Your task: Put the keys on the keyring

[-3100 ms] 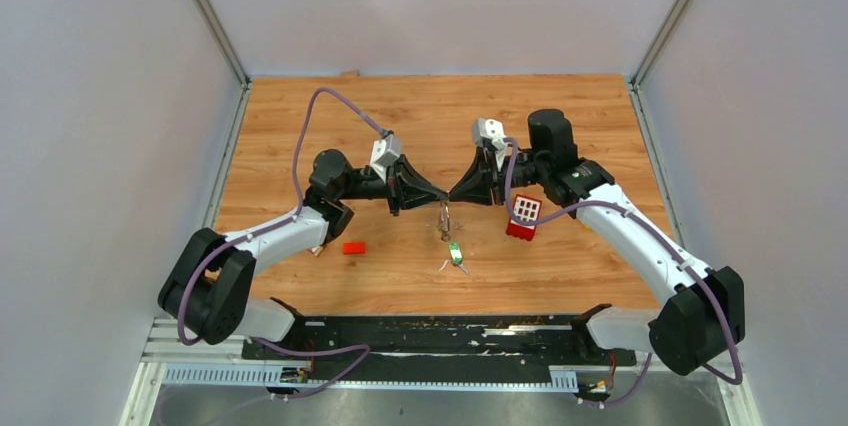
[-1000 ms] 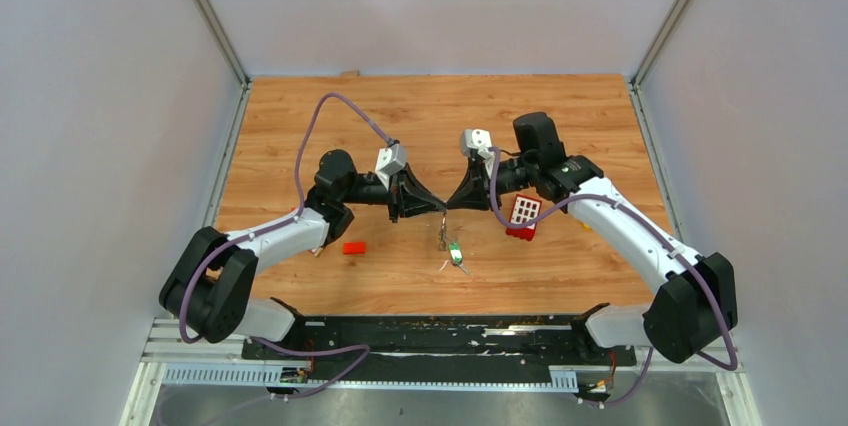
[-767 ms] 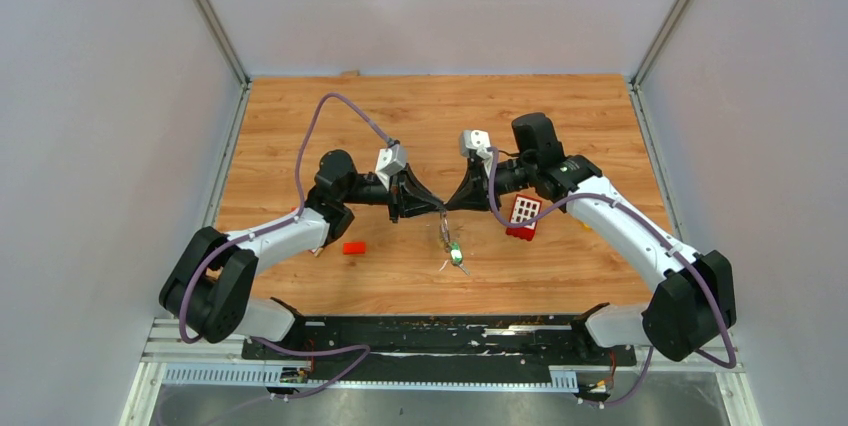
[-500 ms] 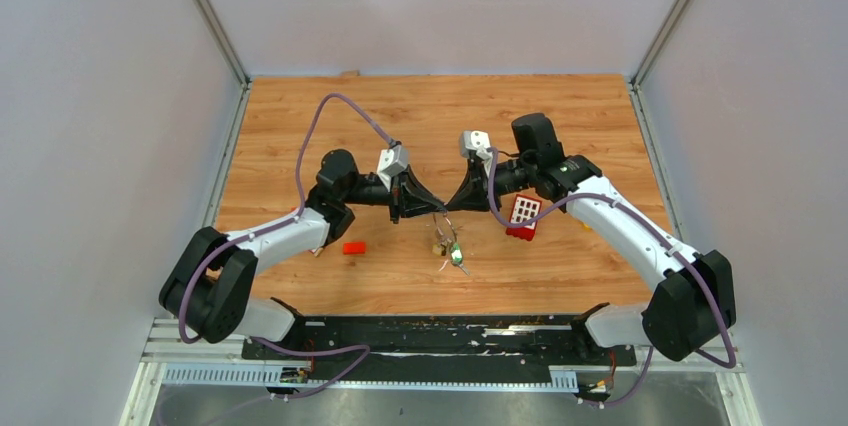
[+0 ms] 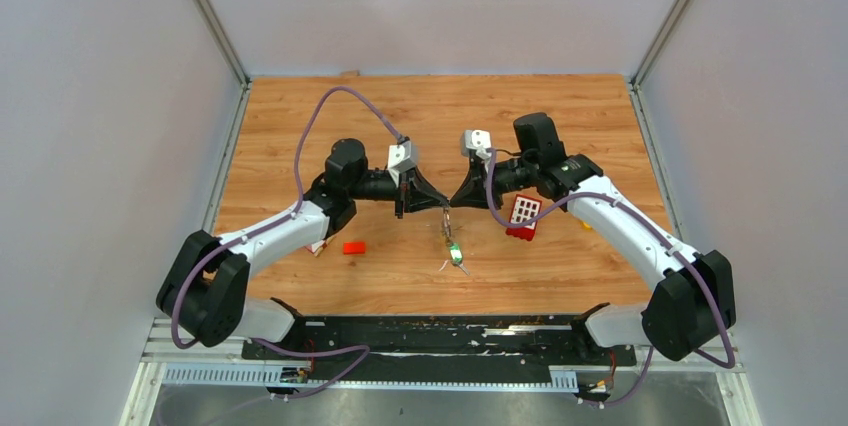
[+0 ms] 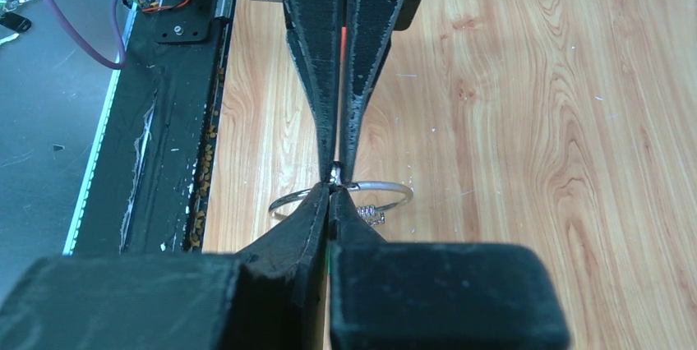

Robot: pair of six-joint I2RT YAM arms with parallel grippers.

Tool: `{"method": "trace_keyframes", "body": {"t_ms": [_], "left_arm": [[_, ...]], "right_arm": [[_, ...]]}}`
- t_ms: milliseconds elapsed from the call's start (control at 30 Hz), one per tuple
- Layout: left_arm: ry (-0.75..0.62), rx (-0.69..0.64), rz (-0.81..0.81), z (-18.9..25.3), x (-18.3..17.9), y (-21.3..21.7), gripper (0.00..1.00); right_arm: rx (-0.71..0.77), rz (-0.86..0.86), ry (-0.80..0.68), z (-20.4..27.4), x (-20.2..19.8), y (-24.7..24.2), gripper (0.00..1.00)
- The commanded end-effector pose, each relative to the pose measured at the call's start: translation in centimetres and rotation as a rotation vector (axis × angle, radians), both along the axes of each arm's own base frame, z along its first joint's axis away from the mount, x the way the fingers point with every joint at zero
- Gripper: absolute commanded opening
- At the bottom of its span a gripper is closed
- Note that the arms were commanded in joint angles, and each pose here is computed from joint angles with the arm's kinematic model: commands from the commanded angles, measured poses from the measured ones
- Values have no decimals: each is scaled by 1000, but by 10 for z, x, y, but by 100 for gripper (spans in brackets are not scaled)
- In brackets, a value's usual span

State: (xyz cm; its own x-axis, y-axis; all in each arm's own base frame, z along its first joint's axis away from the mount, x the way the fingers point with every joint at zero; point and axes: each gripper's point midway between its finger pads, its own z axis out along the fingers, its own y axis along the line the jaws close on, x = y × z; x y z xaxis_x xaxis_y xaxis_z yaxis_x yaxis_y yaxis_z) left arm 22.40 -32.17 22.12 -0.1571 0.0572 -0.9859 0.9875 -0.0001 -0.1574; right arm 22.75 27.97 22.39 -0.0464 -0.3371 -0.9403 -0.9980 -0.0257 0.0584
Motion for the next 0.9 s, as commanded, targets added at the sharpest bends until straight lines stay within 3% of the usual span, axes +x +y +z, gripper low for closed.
{"method": "trace_keyframes", "body": {"t_ms": [0,867], "left_arm": [[-68,8,78,8,18,0,0],[-65,-31,-107,15,-18,1,0]], "right_arm": [[79,98,-26,24,-16,9,0],[61,66,-41,20,-8,3,0]]}}
